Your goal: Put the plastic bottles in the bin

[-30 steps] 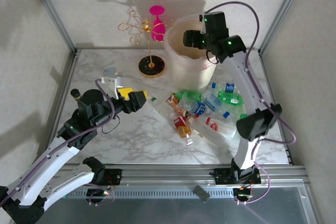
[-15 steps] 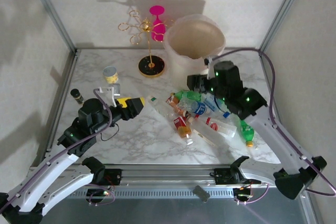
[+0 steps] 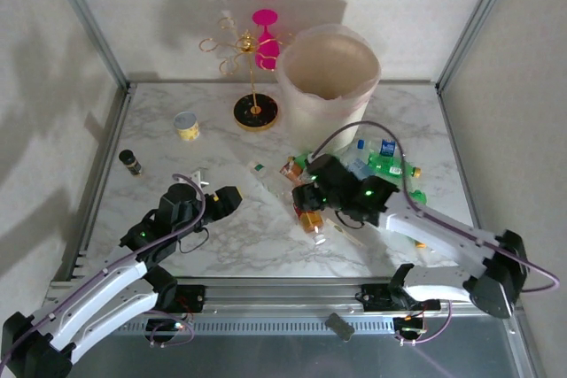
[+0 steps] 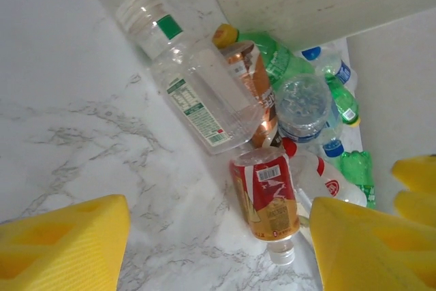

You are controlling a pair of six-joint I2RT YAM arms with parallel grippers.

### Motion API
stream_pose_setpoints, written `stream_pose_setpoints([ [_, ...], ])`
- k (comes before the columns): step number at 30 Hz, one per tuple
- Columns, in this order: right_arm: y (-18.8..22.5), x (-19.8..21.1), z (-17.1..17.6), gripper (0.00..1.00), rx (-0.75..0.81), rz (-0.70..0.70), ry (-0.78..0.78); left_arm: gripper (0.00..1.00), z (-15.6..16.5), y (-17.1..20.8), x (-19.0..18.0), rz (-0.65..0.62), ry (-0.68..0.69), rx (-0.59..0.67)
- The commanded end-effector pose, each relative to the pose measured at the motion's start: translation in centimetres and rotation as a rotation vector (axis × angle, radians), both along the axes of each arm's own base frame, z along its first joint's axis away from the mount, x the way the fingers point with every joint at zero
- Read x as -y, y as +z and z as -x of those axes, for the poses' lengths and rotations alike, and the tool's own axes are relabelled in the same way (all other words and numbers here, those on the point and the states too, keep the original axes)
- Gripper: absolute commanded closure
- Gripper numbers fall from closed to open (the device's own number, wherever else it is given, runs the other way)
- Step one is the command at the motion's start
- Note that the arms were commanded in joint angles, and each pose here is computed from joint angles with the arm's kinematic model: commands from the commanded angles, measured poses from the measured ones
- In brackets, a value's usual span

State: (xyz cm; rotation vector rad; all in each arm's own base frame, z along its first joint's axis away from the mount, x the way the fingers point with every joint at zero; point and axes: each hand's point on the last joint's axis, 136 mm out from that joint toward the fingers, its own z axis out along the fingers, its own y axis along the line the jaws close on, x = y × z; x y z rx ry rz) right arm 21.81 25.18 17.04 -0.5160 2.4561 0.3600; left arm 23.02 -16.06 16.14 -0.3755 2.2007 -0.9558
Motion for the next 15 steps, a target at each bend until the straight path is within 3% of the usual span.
stream_pose_setpoints([
  [1, -3.0, 0.2, 0.4, 0.30, -0.001, 0.129, -0.042, 0.30, -0.1, 0.4, -0.2, 0.038, 0.037, 0.018],
  [9, -8.4, 0.5, 0.3, 0.25, 0.022, 0.507, -0.055, 0.30, 0.2, -0.1, -0.7, 0.016, 0.043, 0.013],
  [15, -10.5, -0.3, 0.2, 0.23, 0.016, 0.561, -0.047, 0.30, 0.4, -0.3, -1.0, 0.001, 0.043, 0.019],
])
